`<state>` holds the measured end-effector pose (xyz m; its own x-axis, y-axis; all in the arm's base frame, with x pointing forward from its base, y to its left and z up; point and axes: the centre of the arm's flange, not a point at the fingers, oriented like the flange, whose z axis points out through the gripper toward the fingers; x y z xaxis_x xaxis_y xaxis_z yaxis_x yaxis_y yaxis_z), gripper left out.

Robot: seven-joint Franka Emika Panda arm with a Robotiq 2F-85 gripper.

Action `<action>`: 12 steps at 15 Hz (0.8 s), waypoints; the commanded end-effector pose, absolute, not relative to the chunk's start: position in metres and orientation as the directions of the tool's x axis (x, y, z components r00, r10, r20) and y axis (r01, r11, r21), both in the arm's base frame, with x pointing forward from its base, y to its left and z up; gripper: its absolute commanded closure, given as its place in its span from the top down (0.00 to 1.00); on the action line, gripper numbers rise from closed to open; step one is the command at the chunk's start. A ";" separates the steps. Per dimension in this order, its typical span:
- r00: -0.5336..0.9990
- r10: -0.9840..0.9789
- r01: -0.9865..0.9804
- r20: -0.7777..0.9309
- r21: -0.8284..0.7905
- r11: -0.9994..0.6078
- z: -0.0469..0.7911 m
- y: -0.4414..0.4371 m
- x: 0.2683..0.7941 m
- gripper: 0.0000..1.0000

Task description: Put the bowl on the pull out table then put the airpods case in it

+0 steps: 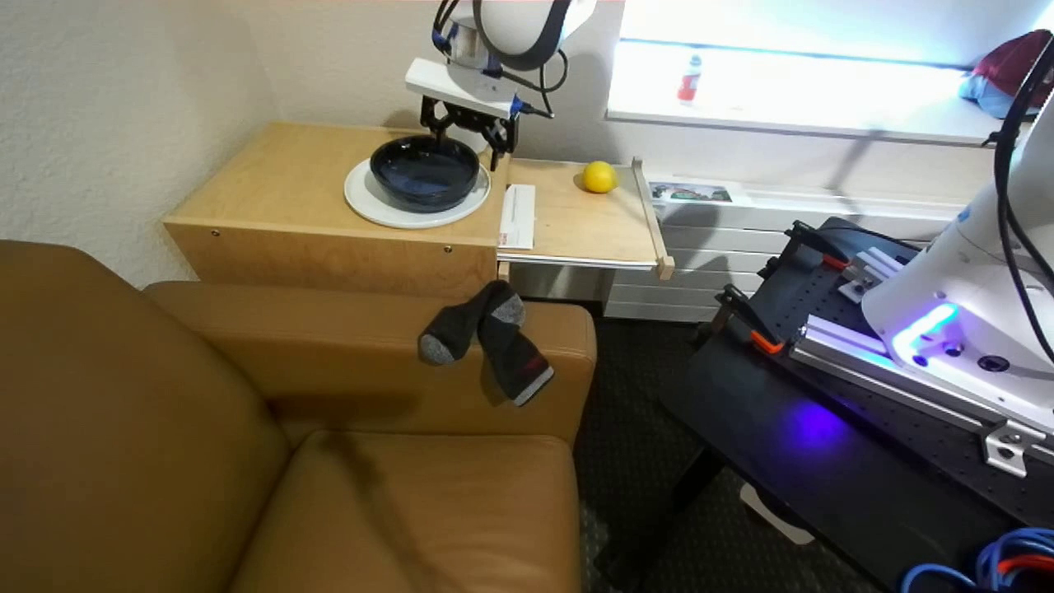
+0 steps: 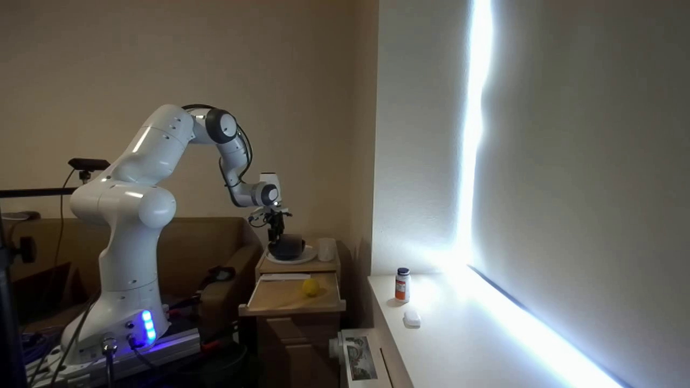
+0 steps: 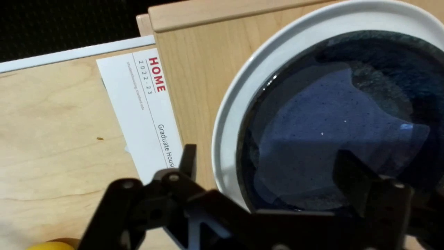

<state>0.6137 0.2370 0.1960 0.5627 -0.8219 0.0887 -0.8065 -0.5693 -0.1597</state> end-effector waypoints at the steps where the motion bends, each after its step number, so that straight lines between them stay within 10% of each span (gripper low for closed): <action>1: 0.545 -0.832 -0.820 0.105 -0.141 -0.555 0.177 0.249 0.623 1.00; 12: 0.499 -0.855 -0.848 0.143 -0.124 -0.516 0.150 0.239 0.623 1.00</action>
